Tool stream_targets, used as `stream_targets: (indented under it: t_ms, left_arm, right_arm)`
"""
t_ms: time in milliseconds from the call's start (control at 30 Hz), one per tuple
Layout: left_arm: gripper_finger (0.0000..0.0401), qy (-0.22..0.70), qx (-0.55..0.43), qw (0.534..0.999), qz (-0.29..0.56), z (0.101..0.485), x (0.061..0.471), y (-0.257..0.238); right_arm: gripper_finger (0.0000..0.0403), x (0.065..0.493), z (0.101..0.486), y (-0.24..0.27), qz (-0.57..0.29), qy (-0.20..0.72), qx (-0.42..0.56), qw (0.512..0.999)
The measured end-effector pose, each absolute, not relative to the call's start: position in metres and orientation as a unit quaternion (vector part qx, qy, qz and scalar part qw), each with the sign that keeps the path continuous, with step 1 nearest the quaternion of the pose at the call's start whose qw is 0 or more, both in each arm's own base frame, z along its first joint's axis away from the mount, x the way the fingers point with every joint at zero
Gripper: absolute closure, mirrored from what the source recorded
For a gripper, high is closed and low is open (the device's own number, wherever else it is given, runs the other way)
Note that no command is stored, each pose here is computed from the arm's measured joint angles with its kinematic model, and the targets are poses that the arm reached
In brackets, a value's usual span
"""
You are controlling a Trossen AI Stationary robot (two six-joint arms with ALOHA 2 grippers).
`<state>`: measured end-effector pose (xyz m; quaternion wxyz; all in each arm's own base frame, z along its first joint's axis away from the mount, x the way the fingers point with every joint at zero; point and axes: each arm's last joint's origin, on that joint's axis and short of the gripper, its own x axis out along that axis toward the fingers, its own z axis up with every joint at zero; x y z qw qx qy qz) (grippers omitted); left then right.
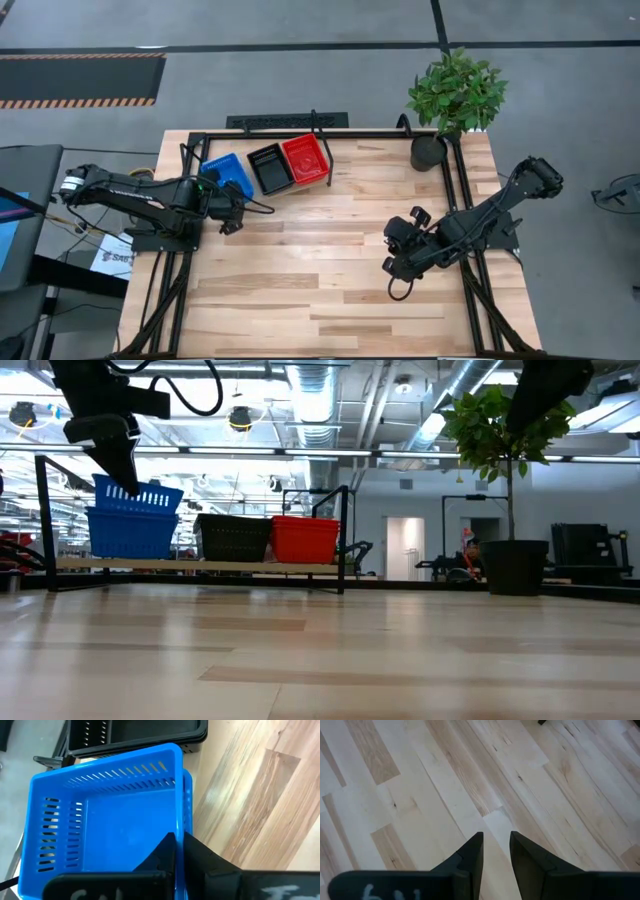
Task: Stack baskets on shelf by color
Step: Stack the blue bin on the blue bin on the shelf
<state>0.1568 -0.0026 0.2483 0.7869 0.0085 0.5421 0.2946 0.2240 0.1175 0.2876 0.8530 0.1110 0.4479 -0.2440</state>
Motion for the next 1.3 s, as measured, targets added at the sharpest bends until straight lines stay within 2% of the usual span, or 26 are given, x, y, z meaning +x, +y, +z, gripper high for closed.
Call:
stream_targets:
  t_ms: [133, 433, 633, 800, 967, 1133, 1300]
  left_arm:
    - [0.0391, 0.545, 0.015, 0.788, 0.285, 0.248, 0.157, -0.003]
    - [0.0330, 0.546, 0.015, 0.792, 0.273, 0.248, 0.158, -0.003]
    - [0.0313, 0.545, 0.028, 0.794, 0.270, 0.249, 0.158, -0.003]
    - [0.0306, 0.524, 0.017, 0.813, 0.252, 0.256, 0.154, -0.003]
    - [0.0297, 0.464, -0.011, 0.851, 0.247, 0.284, 0.145, -0.003]
    - [0.0309, 0.359, -0.092, 0.910, 0.187, 0.304, 0.147, -0.007]
    - [0.0381, 0.401, -0.124, 0.892, 0.169, 0.283, 0.155, -0.011]
  right_arm:
    - [0.0285, 0.224, 0.288, 0.118, -0.244, 0.448, 0.111, 0.853]
    - [0.0285, 0.224, 0.288, 0.118, -0.244, 0.448, 0.111, 0.853]
    - [0.0285, 0.224, 0.288, 0.118, -0.244, 0.448, 0.111, 0.853]
    - [0.0285, 0.224, 0.288, 0.118, -0.244, 0.447, 0.112, 0.853]
    - [0.0285, 0.224, 0.288, 0.118, -0.244, 0.447, 0.112, 0.853]
    - [0.0285, 0.224, 0.288, 0.118, -0.243, 0.446, 0.113, 0.854]
    - [0.0285, 0.224, 0.288, 0.118, -0.244, 0.446, 0.113, 0.854]
